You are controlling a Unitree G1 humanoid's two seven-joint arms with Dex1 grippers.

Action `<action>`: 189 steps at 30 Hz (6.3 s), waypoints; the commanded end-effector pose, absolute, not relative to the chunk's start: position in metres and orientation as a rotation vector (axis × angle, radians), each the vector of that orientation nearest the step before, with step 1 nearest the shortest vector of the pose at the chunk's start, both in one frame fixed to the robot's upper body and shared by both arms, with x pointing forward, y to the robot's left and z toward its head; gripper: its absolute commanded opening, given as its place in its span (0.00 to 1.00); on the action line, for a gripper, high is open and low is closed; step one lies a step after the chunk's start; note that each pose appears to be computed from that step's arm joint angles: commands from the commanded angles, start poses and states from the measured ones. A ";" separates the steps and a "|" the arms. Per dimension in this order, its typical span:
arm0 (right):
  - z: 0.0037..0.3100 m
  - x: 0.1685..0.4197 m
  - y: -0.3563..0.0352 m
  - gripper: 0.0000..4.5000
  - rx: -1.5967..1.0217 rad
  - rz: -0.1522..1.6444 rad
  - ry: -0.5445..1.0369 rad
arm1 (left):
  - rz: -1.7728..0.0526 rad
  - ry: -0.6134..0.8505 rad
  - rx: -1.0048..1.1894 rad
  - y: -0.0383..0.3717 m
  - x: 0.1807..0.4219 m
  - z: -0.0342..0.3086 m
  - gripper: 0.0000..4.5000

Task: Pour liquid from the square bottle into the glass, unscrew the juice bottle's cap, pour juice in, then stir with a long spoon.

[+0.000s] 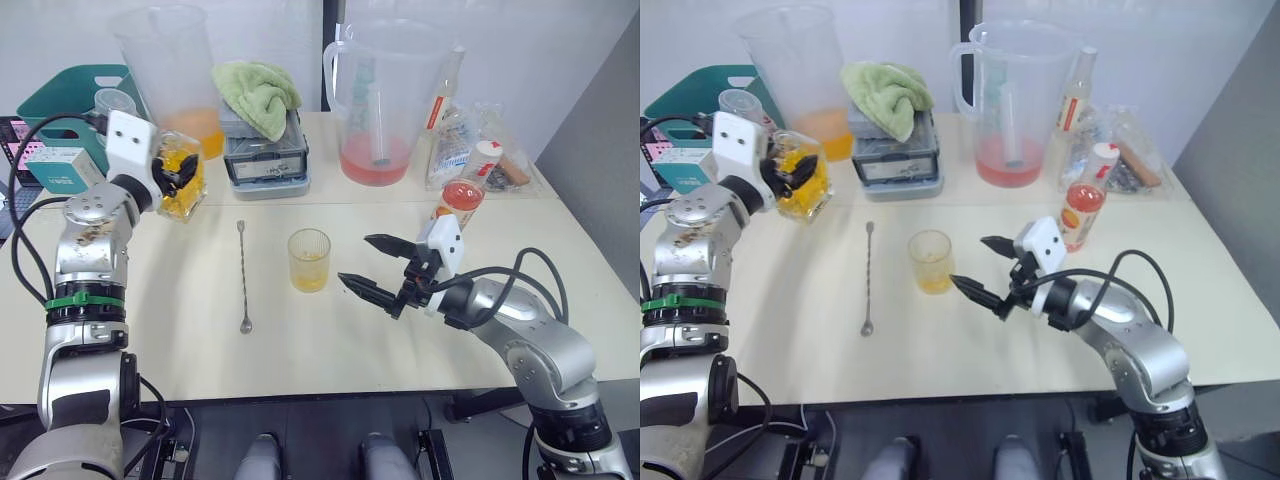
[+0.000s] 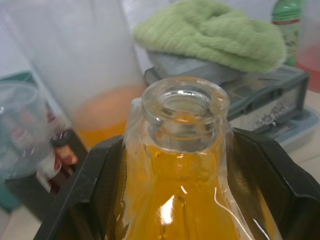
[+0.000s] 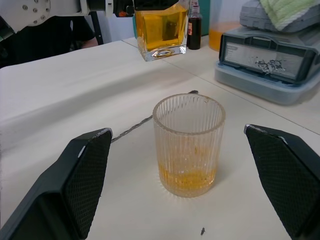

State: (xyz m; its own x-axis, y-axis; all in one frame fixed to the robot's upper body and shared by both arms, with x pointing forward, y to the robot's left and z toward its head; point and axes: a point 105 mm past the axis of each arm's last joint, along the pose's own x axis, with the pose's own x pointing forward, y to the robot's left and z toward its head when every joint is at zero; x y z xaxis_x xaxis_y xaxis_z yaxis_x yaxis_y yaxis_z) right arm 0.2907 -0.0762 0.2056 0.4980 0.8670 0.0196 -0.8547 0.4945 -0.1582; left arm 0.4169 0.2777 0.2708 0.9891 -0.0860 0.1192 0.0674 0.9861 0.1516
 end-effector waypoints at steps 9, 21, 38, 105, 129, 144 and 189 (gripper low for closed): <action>0.213 0.291 -0.074 1.00 -0.160 1.074 -0.142 | 0.069 -0.153 -0.028 0.290 0.394 0.263 0.63; 0.214 0.291 -0.073 1.00 -0.151 1.066 -0.147 | 0.084 -0.074 0.028 0.292 0.396 0.231 0.63; 0.214 0.289 -0.074 1.00 -0.139 1.065 -0.146 | 0.054 -0.187 0.047 0.281 0.381 0.254 0.99; 0.250 0.354 -0.246 1.00 -0.044 0.185 -0.188 | -0.992 0.055 -0.023 0.214 0.223 0.164 0.99; 0.267 0.401 -0.245 0.83 -0.028 0.190 -0.169 | -1.060 0.041 -0.023 0.186 0.217 0.166 1.00; 0.287 0.389 -0.231 0.28 -0.037 0.280 -0.245 | -1.044 0.041 -0.009 0.189 0.222 0.165 1.00; 0.210 0.251 -0.031 0.28 -0.223 1.268 -0.208 | -1.099 0.059 0.093 0.200 0.234 0.167 1.00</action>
